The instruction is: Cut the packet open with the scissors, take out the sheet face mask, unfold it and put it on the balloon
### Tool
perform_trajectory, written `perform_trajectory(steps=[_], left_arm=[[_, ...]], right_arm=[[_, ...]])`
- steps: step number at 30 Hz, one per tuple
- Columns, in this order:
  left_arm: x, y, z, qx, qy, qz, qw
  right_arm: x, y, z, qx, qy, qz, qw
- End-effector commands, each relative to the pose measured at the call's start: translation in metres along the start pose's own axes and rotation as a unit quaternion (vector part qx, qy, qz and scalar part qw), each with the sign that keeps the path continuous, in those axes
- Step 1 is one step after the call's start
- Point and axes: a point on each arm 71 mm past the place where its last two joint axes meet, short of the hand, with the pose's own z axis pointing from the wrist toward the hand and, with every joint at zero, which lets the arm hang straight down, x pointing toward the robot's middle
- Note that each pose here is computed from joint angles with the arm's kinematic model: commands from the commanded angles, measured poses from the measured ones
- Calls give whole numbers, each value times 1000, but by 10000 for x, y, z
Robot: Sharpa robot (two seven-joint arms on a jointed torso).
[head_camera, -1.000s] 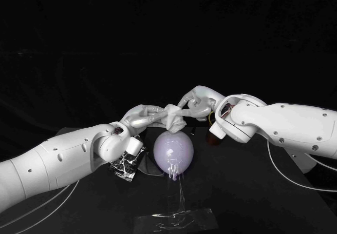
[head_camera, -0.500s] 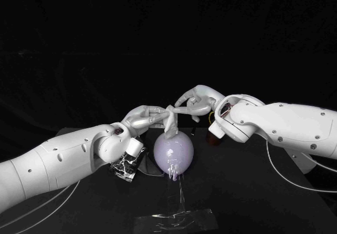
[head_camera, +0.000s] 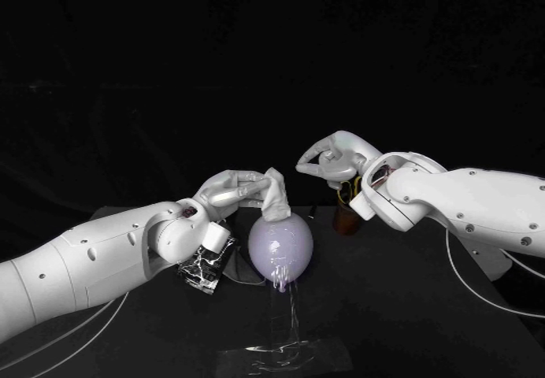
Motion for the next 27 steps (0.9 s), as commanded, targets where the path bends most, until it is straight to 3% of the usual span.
perform_trajectory(steps=[1,11,27], left_arm=[[-5,-15,1,3,-15,-9,1000],[-16,-15,-27,-3,-33,-6,999],[9,-19,-34,-2,-32,-9,999]], right_arm=[[-7,70,-64,-34,-36,-16,999],[279,164,-286,-50,-39,-38,997],[520,253,-179,-43,-46,-47,997]])
